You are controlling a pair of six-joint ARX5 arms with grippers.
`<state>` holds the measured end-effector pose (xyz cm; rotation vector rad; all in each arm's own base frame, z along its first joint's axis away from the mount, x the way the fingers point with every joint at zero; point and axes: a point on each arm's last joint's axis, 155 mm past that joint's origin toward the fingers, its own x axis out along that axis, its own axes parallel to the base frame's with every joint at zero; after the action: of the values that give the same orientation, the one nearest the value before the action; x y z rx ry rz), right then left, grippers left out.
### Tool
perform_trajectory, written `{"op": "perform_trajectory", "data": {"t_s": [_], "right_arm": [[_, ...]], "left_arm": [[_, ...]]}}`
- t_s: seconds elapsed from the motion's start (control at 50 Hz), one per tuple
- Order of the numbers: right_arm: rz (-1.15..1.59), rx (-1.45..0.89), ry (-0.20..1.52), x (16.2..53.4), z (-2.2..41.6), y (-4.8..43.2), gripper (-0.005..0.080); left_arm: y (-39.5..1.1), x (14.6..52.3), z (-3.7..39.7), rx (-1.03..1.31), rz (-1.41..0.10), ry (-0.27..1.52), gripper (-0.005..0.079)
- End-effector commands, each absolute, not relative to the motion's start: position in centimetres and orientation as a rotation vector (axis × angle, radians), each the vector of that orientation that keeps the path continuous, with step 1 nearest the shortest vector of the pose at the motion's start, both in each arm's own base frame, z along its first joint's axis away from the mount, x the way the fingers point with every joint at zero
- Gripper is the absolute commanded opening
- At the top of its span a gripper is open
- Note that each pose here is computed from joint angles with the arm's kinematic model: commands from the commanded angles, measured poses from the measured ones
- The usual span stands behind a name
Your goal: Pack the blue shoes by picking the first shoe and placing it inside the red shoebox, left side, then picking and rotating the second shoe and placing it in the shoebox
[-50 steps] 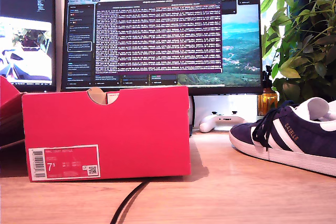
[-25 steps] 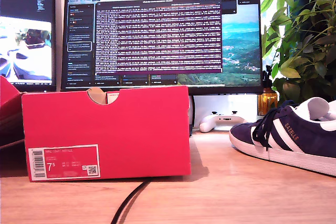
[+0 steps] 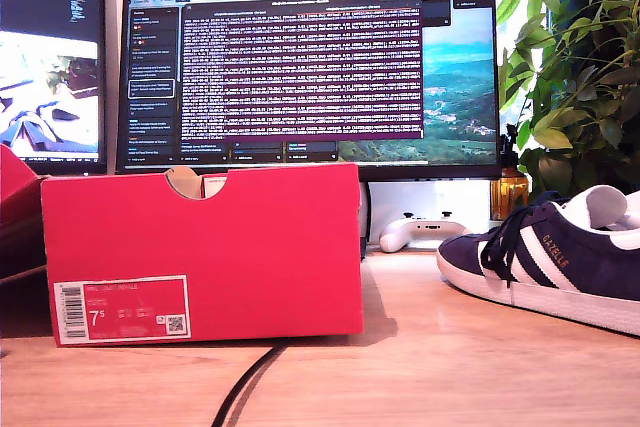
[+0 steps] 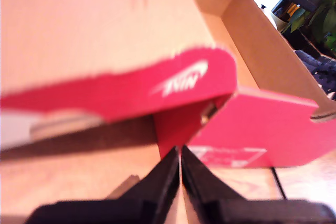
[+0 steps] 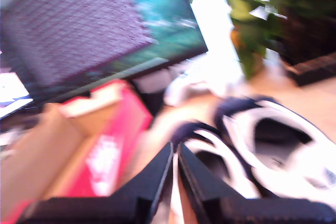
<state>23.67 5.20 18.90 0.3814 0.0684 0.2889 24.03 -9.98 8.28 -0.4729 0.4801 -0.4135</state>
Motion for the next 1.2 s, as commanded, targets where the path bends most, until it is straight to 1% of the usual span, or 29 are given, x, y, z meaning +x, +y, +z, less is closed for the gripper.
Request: {"op": "perform_trajectory", "data": {"t_s": [0.0, 0.12, 0.24, 0.32, 0.38, 0.58, 0.84, 1.0, 1.06, 1.1, 1.14, 1.18], "right_arm": [[0.327, 0.356, 0.030, 23.1, 20.8, 5.8, 0.0000], [0.343, 0.361, 0.049, 22.7, 21.3, 6.3, -0.0001], [0.438, 0.361, 0.114, 21.9, 21.3, 8.2, -0.0002], [0.481, 0.286, 0.149, 21.4, 21.4, 9.0, -0.0003], [0.474, 0.274, 0.180, 21.4, 21.7, 9.0, -0.0003], [0.390, 0.236, 0.350, 22.4, 21.9, 8.0, -0.0006], [0.389, 0.159, 0.639, 24.6, 19.9, 8.1, -0.0009], [0.393, 0.142, 0.762, 26.5, 18.6, 8.3, -0.0005], [0.399, 0.120, 0.791, 27.2, 18.3, 8.5, 0.0017], [0.399, 0.113, 0.807, 27.8, 18.2, 8.7, 0.0059], [0.398, 0.104, 0.824, 28.2, 18.1, 8.9, 0.0127], [0.407, 0.083, 0.843, 28.5, 17.9, 9.2, 0.0218]], "left_arm": [[-10.1, 24.1, 7.4, -0.453, -0.417, 0.494, -0.0020], [-10.3, 24.9, 7.2, -0.453, -0.420, 0.495, -0.0020], [-10.8, 25.7, 7.6, -0.448, -0.445, 0.466, -0.0020], [-11.3, 26.1, 7.6, -0.457, -0.457, 0.463, -0.0020], [-11.6, 26.2, 7.3, -0.472, -0.463, 0.476, -0.0020], [-12.9, 26.5, 7.0, -0.470, -0.503, 0.481, -0.0020], [-14.0, 27.6, 7.3, -0.476, -0.534, 0.478, -0.0020], [-14.1, 27.6, 6.5, -0.476, -0.529, 0.511, -0.0020], [-14.1, 27.5, 6.2, -0.477, -0.525, 0.523, -0.0020], [-14.1, 27.4, 6.1, -0.477, -0.524, 0.528, -0.0020], [-14.1, 27.4, 6.0, -0.477, -0.523, 0.530, -0.0020], [-14.1, 27.4, 6.0, -0.477, -0.523, 0.530, -0.0020]]}}
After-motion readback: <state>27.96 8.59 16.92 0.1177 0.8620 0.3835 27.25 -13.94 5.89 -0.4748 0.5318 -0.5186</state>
